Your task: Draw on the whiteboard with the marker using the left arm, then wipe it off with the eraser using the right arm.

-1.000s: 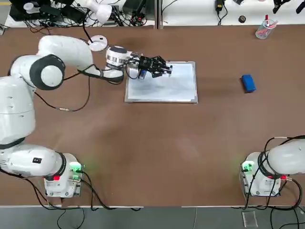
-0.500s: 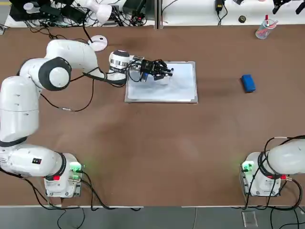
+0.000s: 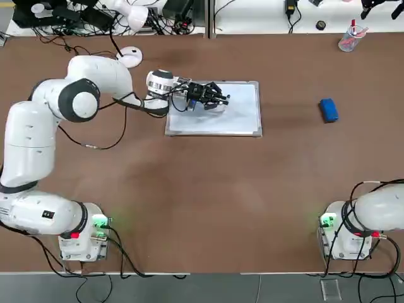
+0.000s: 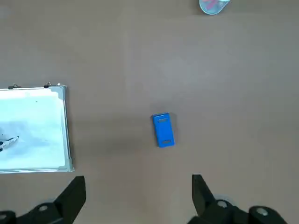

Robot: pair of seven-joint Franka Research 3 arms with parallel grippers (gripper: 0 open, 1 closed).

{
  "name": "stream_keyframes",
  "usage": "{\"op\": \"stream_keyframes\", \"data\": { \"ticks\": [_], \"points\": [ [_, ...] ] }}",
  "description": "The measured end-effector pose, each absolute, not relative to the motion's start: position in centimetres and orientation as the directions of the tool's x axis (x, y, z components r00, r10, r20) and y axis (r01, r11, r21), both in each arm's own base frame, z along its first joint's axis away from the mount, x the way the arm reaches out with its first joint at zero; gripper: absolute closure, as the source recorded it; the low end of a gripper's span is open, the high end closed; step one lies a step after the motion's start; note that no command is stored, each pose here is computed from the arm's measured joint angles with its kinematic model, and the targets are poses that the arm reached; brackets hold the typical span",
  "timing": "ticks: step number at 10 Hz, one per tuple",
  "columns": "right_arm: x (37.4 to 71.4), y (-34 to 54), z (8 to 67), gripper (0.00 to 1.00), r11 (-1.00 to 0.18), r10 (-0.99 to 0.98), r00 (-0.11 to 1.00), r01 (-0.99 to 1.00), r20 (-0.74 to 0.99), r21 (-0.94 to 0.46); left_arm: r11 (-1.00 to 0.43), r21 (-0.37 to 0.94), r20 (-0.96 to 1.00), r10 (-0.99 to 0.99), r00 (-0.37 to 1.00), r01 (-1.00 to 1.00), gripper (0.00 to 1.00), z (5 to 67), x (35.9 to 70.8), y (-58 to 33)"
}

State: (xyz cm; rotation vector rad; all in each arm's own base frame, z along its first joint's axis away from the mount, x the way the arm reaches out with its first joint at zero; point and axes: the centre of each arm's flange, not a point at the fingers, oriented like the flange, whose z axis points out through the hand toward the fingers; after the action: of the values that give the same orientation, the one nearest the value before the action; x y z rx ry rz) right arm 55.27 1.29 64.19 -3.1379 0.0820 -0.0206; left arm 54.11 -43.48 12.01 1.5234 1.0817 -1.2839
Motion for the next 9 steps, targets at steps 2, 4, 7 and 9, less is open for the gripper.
{"op": "stream_keyframes", "data": {
  "ticks": [2,4,7,9],
  "points": [
    [55.3,1.3,64.2,0.00,-0.999,-0.052,0.999,-0.052,0.013,-0.003,-0.266,0.074,-0.991,0.092,0.102,0.961,0.82,12.0,54.3,-43.4],
    [55.3,1.3,64.2,0.00,-0.999,-0.052,0.999,-0.052,0.013,-0.003,-0.262,0.077,-0.990,0.094,0.105,0.962,0.82,12.0,54.5,-43.2],
    [55.3,1.3,64.2,0.00,-0.999,-0.052,0.999,-0.052,0.013,-0.003,-0.251,0.090,-0.988,0.100,0.118,0.964,0.82,12.2,55.5,-42.5],
    [55.3,1.3,64.2,0.00,-0.999,-0.052,0.999,-0.052,0.013,-0.003,-0.241,0.096,-0.987,0.104,0.125,0.966,0.82,12.2,56.1,-41.9]
  ]
}}
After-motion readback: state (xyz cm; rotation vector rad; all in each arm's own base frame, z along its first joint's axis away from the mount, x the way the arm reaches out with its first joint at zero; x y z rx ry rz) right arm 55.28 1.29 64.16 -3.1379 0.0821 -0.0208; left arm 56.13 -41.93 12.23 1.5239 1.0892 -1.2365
